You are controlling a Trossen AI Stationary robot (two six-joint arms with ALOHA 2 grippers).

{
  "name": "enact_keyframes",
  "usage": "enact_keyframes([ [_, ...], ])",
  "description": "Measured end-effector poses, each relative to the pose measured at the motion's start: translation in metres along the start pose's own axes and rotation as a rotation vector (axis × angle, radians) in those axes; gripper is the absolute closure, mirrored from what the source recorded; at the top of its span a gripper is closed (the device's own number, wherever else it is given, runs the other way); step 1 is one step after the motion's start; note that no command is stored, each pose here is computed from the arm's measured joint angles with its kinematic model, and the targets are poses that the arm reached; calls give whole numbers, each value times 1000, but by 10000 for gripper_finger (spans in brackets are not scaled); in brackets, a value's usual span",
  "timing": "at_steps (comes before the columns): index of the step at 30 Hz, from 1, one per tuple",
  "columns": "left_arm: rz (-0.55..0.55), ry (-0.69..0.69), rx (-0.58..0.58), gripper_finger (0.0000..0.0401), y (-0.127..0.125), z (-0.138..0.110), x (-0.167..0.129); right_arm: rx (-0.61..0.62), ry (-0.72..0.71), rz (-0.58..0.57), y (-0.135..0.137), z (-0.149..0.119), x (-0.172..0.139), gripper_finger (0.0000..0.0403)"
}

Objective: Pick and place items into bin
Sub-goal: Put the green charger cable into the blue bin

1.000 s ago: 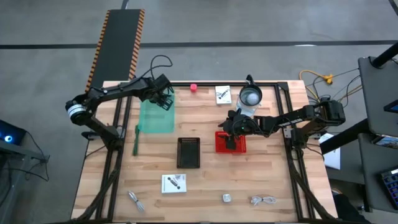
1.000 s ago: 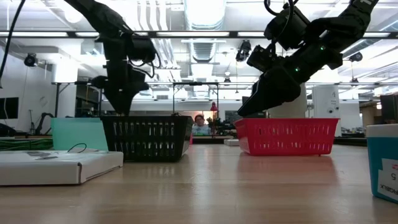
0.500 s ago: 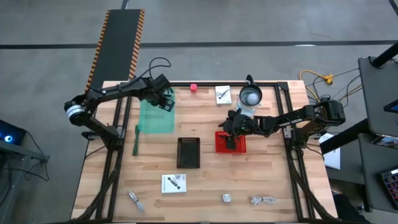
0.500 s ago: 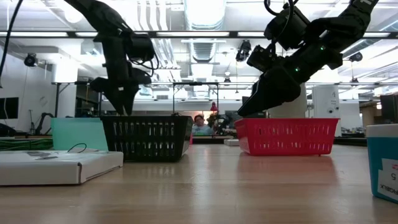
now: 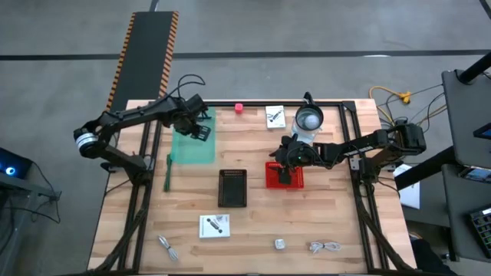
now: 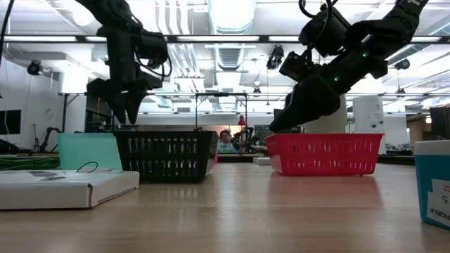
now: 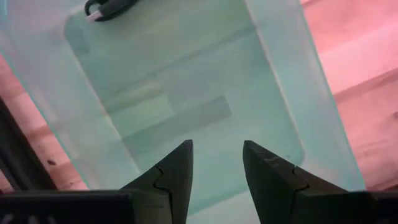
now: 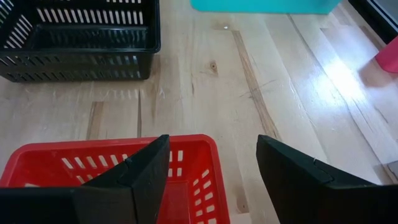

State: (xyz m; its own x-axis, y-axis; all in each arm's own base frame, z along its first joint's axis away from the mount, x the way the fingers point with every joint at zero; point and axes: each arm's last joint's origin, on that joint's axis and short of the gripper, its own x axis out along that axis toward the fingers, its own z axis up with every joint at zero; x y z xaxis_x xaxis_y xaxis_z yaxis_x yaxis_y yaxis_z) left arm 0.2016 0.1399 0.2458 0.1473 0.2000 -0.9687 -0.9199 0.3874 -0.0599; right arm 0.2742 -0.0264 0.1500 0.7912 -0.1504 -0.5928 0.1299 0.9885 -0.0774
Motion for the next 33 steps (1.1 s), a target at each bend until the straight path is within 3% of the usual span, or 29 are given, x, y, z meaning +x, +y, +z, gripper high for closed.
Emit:
enact_keyframes([
  [6,-15,0,-25,277,-8,-9,-6,0,0,0,0,0,0,179],
  [19,-58,2,43,277,-33,-31,-13,0,8,0,0,-3,0,179],
  [25,-136,76,23,277,-46,-45,-16,3,9,1,0,-3,0,179],
  [33,-147,110,57,277,-57,-60,-18,1,9,1,0,-3,0,179],
])
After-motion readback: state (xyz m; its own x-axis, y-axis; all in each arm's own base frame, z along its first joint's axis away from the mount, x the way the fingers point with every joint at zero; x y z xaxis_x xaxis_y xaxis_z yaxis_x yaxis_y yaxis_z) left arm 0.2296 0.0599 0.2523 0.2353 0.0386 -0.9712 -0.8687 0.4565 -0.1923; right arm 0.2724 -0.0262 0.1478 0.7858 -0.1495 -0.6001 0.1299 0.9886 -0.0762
